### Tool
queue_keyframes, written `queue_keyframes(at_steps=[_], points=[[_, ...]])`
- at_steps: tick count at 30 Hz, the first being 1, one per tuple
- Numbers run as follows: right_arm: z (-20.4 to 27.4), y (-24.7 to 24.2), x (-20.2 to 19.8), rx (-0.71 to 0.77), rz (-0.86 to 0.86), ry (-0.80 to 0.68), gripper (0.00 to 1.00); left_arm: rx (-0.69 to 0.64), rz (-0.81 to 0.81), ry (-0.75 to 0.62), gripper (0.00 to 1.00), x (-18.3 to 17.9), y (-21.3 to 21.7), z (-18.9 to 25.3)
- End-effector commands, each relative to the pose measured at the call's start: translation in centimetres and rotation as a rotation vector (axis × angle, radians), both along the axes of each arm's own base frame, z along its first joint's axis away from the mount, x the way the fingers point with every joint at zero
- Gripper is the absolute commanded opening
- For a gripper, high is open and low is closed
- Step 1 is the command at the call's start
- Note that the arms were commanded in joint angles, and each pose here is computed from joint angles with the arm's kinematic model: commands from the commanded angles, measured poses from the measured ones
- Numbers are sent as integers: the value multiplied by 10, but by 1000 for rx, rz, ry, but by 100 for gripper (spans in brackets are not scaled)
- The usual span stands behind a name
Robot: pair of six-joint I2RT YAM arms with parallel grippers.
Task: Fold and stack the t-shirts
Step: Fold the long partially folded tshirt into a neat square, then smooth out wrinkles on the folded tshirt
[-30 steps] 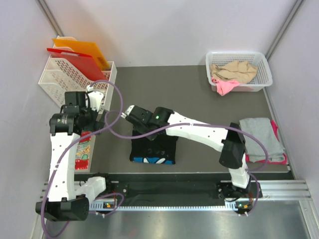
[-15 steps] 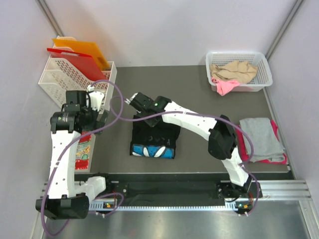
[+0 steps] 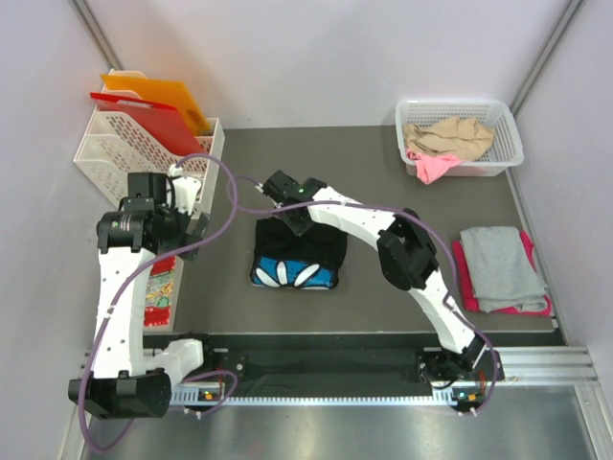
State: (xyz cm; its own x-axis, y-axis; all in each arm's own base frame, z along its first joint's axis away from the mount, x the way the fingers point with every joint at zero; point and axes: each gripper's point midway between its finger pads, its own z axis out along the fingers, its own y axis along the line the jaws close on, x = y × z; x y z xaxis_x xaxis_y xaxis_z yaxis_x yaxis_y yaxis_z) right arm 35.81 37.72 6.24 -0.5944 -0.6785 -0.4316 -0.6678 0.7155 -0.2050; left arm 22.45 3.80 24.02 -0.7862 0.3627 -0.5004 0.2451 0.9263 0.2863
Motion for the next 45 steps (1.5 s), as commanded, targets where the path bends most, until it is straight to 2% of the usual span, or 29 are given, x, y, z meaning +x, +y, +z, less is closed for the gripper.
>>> queue_keyframes(at_steps=[1,4,7,8,10,11,13,14,21,24,26,27,28,29,31,32,34,35,39,45], points=[[11,7,36,85,-59,-60,3,-24,-8,-10,99,-7,-5,9],[6,3,45,100,-86,-45,6,-27,-12,-1,99,-12,-5,8],[6,1,48,107,-95,-39,26,-39,-13,6,99,-15,-8,7],[7,2,47,110,-92,-38,37,-48,-13,7,99,-17,-9,6],[15,-1,49,111,-108,-54,51,-60,-11,19,99,-18,-11,4],[21,0,51,116,-113,-67,66,-70,-18,21,99,-19,-13,4],[36,-9,60,87,-152,-135,84,-82,-16,31,99,-20,-15,2],[46,-10,64,93,-165,-155,97,-84,-16,33,99,-20,-15,2],[131,-23,74,220,-228,-271,100,-91,-11,31,99,-22,-16,4],[156,-23,63,309,-236,-238,100,-88,-8,25,99,-22,-15,6],[151,-16,41,353,-201,-130,100,-86,-7,17,99,-22,-15,8],[159,-13,28,410,-207,-82,100,-86,-9,16,99,-22,-16,9],[162,6,8,515,-140,23,100,-86,-6,11,99,-22,-15,10],[137,9,-15,526,-117,138,100,-88,-10,5,99,-22,-16,11],[166,32,-50,735,-43,253,100,-88,-10,0,99,-21,-16,12],[135,28,-72,730,-52,357,100,-90,-11,0,99,-21,-16,12],[146,38,-97,839,-13,431,100,-87,-14,2,99,-20,-16,12],[120,32,-112,811,-37,491,100,-87,-16,-1,99,-19,-16,12],[68,32,-145,753,-62,678,100,-83,-17,1,99,-18,-15,12],[50,52,-159,837,-29,852,100,-82,-20,3,99,-16,-15,13]])
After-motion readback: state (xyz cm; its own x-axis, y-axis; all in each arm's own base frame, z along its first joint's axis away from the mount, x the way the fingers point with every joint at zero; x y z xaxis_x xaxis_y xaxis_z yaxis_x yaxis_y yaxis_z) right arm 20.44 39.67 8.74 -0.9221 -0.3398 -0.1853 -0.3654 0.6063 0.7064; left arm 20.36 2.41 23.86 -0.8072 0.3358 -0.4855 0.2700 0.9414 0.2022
